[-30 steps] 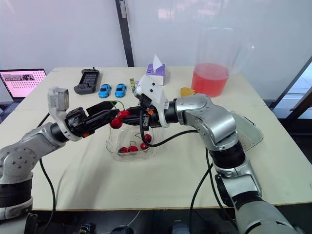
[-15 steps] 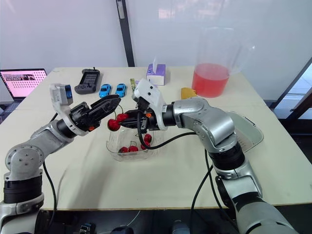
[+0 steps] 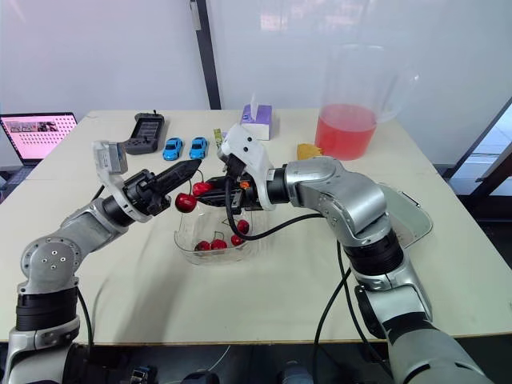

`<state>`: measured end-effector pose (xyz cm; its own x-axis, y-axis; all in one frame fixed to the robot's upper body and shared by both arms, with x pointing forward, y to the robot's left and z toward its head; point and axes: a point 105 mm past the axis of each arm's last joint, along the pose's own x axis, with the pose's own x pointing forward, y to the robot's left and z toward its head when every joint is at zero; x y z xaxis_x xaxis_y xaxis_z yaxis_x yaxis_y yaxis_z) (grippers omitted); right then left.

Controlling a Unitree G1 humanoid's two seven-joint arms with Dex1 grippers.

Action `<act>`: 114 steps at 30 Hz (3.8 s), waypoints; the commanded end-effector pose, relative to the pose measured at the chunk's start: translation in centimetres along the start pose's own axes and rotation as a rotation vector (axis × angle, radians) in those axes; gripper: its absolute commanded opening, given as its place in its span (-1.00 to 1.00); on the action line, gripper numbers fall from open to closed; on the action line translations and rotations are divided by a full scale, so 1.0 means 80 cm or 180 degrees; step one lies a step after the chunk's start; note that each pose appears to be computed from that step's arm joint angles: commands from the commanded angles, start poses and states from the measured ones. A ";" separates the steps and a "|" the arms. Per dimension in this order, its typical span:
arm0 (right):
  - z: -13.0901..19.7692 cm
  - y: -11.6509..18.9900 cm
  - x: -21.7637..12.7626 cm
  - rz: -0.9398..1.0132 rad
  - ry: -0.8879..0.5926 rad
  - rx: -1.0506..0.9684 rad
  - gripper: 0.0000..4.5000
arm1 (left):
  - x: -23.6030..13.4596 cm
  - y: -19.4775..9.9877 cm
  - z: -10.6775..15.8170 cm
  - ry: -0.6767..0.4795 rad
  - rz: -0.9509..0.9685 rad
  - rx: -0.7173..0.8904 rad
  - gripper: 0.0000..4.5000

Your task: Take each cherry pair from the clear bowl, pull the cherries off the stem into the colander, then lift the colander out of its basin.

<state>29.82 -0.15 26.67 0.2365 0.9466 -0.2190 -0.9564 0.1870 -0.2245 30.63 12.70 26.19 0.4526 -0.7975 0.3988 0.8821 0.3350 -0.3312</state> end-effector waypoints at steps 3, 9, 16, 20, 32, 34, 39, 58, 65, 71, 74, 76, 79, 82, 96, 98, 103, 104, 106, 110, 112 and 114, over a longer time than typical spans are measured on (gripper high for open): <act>0.018 0.000 -0.004 -0.0027 -0.0116 -0.0115 -0.75 | 0.006 -0.016 0.008 -0.0038 -0.0178 0.0050 -0.99; 0.007 0.014 -0.009 0.0215 -0.0054 0.0150 0.19 | 0.009 -0.020 0.010 -0.0018 -0.0258 0.0023 -1.00; -0.003 -0.006 -0.024 -0.0014 0.0108 0.0384 0.98 | 0.014 -0.027 0.014 0.0007 -0.0396 -0.0011 -1.00; 0.006 -0.018 -0.053 0.0016 0.0006 0.0696 0.98 | 0.014 -0.038 0.011 0.0186 -0.0578 -0.0011 -1.00; -0.006 0.021 -0.056 0.0533 0.0068 0.1658 0.98 | 0.017 -0.038 0.009 0.0677 -0.0882 0.0081 -1.00; -0.002 0.016 -0.052 0.0499 -0.0038 0.1725 0.98 | 0.018 -0.039 0.005 0.0679 -0.0901 0.0062 -1.00; 0.003 0.015 -0.047 0.0480 -0.0125 0.1764 0.98 | 0.017 -0.040 0.001 0.0676 -0.0922 0.0035 -1.00; 0.004 0.024 -0.033 0.0637 -0.0187 0.1907 -0.77 | 0.017 -0.035 0.002 0.0576 -0.0872 0.0042 -1.00; -0.001 0.030 -0.034 0.0659 -0.0122 0.1904 -0.83 | 0.019 -0.034 0.011 0.0479 -0.0866 0.0062 -1.00; -0.042 0.049 -0.033 0.0634 0.0301 0.1907 -0.83 | 0.023 -0.036 0.019 0.0325 -0.0906 0.0016 -1.00; -0.044 0.048 -0.038 0.0603 0.0346 0.1891 -0.83 | 0.024 -0.036 0.019 0.0300 -0.0904 0.0002 -1.00; -0.032 0.041 -0.045 0.0577 0.0255 0.1829 -0.83 | 0.023 -0.036 0.018 0.0298 -0.0902 -0.0001 -1.00; 0.014 0.020 -0.074 0.0485 -0.0111 0.1581 -0.83 | 0.023 -0.036 0.017 0.0297 -0.0891 -0.0005 -1.00; 0.039 0.002 -0.119 0.0136 -0.0235 0.1187 -0.83 | 0.021 -0.036 0.017 0.0296 -0.0878 -0.0003 -1.00; -0.120 -0.097 -0.311 -0.2348 0.1331 0.0793 -0.83 | 0.021 -0.034 0.012 0.0328 -0.0881 -0.0048 -1.00; -0.135 -0.097 -0.317 -0.2406 0.1361 0.0896 -0.83 | 0.023 -0.034 0.012 0.0338 -0.0902 -0.0053 -1.00; -0.160 -0.099 -0.330 -0.2542 0.1454 0.1143 -0.28 | 0.027 -0.033 0.014 0.0342 -0.0932 -0.0054 -1.00; -0.156 -0.100 -0.331 -0.2547 0.1410 0.1165 -0.08 | 0.027 -0.034 0.014 0.0351 -0.0939 -0.0057 -1.00; -0.145 -0.104 -0.332 -0.2568 0.1305 0.1162 0.33 | 0.027 -0.034 0.013 0.0366 -0.0940 -0.0062 -1.00; -0.106 -0.112 -0.330 -0.2558 0.0961 0.1131 0.99 | 0.027 -0.035 0.012 0.0363 -0.0930 -0.0072 -1.00; -0.091 -0.113 -0.324 -0.2487 0.0806 0.1153 0.99 | 0.027 -0.035 0.012 0.0361 -0.0928 -0.0072 -1.00; -0.063 -0.107 -0.303 -0.2171 0.0486 0.1135 0.99 | 0.027 -0.035 0.013 0.0359 -0.0931 -0.0069 -1.00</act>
<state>33.81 -27.52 27.12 0.8115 0.4709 -0.3460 -0.5189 0.8530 -0.0561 29.72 10.43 27.91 0.1822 -0.9115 0.3688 0.9583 0.0807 -0.2740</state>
